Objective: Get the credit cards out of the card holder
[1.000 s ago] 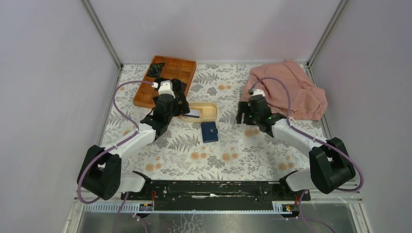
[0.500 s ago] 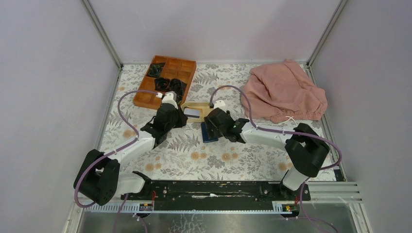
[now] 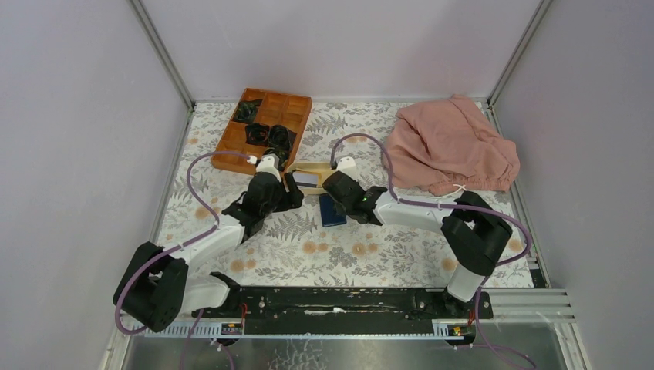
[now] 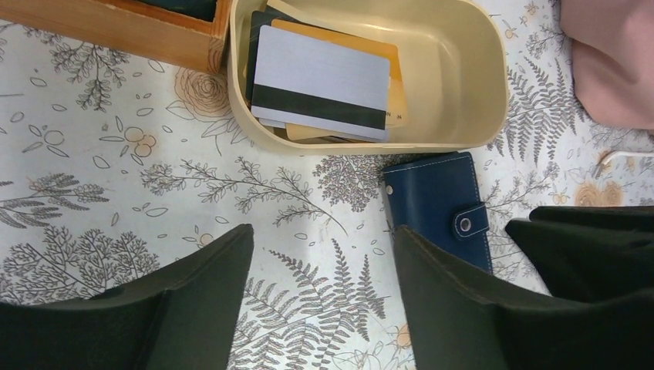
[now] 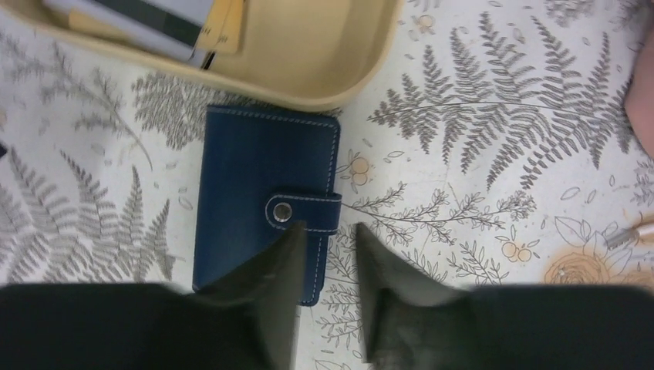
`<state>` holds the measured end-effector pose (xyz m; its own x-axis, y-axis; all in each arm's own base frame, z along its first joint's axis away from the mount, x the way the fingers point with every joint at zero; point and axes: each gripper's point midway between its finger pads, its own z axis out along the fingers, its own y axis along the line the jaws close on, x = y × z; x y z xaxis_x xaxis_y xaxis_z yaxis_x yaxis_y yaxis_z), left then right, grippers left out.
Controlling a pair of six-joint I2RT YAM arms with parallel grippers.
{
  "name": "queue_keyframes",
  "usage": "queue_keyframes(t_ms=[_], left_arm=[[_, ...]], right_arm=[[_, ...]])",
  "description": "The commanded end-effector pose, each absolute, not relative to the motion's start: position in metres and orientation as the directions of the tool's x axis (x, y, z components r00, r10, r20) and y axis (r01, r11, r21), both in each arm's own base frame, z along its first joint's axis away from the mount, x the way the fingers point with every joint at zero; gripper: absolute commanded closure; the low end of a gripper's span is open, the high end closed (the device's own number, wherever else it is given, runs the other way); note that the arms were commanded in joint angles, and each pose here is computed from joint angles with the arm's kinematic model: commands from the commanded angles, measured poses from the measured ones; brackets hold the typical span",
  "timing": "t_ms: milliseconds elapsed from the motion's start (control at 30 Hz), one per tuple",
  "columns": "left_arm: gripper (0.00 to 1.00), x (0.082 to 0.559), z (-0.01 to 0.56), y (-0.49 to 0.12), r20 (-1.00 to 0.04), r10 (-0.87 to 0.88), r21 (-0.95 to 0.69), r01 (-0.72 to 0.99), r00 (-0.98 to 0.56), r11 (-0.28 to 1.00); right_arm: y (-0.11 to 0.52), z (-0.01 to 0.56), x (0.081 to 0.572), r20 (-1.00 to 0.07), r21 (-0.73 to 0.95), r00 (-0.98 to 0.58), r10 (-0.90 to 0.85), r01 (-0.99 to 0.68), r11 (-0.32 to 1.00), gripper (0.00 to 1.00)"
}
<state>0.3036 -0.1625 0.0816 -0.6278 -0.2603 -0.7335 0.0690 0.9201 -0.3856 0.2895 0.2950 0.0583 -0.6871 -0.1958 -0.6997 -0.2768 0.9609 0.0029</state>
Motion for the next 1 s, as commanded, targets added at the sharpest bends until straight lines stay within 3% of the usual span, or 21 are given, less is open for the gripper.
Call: queue_keyframes(t_ms=[0, 67, 133, 167, 200, 333, 400, 433, 500, 567, 700, 800, 967], left_arm=[[0.33, 0.311, 0.090, -0.163, -0.741, -0.270, -0.382, 0.055, -0.615, 0.923], [0.55, 0.317, 0.094, -0.166, -0.742, -0.268, -0.381, 0.059, -0.614, 0.923], [0.89, 0.322, 0.096, -0.169, -0.744, -0.259, -0.377, 0.067, -0.616, 0.924], [0.99, 0.324, 0.095, -0.170, -0.742, -0.255, -0.373, 0.066, -0.621, 0.925], [1.00, 0.327, 0.093, -0.171, -0.739, -0.251, -0.369, 0.063, -0.625, 0.927], [1.00, 0.333, 0.085, -0.169, -0.736, -0.249, -0.347, 0.034, -0.630, 0.937], [0.98, 0.335, 0.082, -0.167, -0.732, -0.253, -0.342, 0.019, -0.632, 0.940], [0.90, 0.334, 0.082, -0.168, -0.728, -0.256, -0.347, 0.020, -0.636, 0.938], [0.79, 0.333, 0.083, -0.169, -0.724, -0.263, -0.364, 0.029, -0.638, 0.931], [0.74, 0.331, 0.088, -0.168, -0.731, -0.267, -0.371, 0.037, -0.628, 0.928], [0.50, 0.326, 0.096, -0.162, -0.745, -0.269, -0.370, 0.044, -0.610, 0.928], [0.45, 0.321, 0.100, -0.160, -0.754, -0.267, -0.377, 0.062, -0.601, 0.924], [0.46, 0.318, 0.108, -0.155, -0.769, -0.277, -0.383, 0.068, -0.576, 0.921]], right_arm=[[0.285, 0.107, 0.325, -0.819, 0.018, -0.570, -0.064, -0.137, 0.990, 0.73], [0.284, 0.112, 0.340, -0.813, 0.078, -0.581, -0.017, -0.138, 0.987, 0.88], [0.285, 0.109, 0.355, -0.782, 0.157, -0.623, 0.025, -0.157, 0.975, 0.99], [0.286, 0.107, 0.361, -0.773, 0.168, -0.634, 0.028, -0.162, 0.972, 1.00], [0.288, 0.105, 0.364, -0.768, 0.162, -0.640, 0.017, -0.168, 0.972, 1.00], [0.301, 0.098, 0.375, -0.765, 0.149, -0.644, -0.016, -0.201, 0.968, 0.96], [0.306, 0.099, 0.384, -0.772, 0.141, -0.636, -0.021, -0.203, 0.969, 0.73], [0.310, 0.100, 0.386, -0.770, 0.138, -0.638, -0.027, -0.207, 0.969, 0.62], [0.318, 0.102, 0.391, -0.765, 0.146, -0.643, -0.032, -0.222, 0.964, 0.51], [0.327, 0.101, 0.395, -0.761, 0.156, -0.648, -0.035, -0.236, 0.959, 0.49], [0.323, 0.077, 0.401, -0.726, 0.116, -0.686, -0.054, -0.199, 0.973, 0.50], [0.313, 0.063, 0.403, -0.706, 0.123, -0.708, -0.030, -0.164, 0.979, 0.53], [0.297, 0.048, 0.398, -0.688, 0.107, -0.726, -0.025, -0.135, 0.985, 0.58]])
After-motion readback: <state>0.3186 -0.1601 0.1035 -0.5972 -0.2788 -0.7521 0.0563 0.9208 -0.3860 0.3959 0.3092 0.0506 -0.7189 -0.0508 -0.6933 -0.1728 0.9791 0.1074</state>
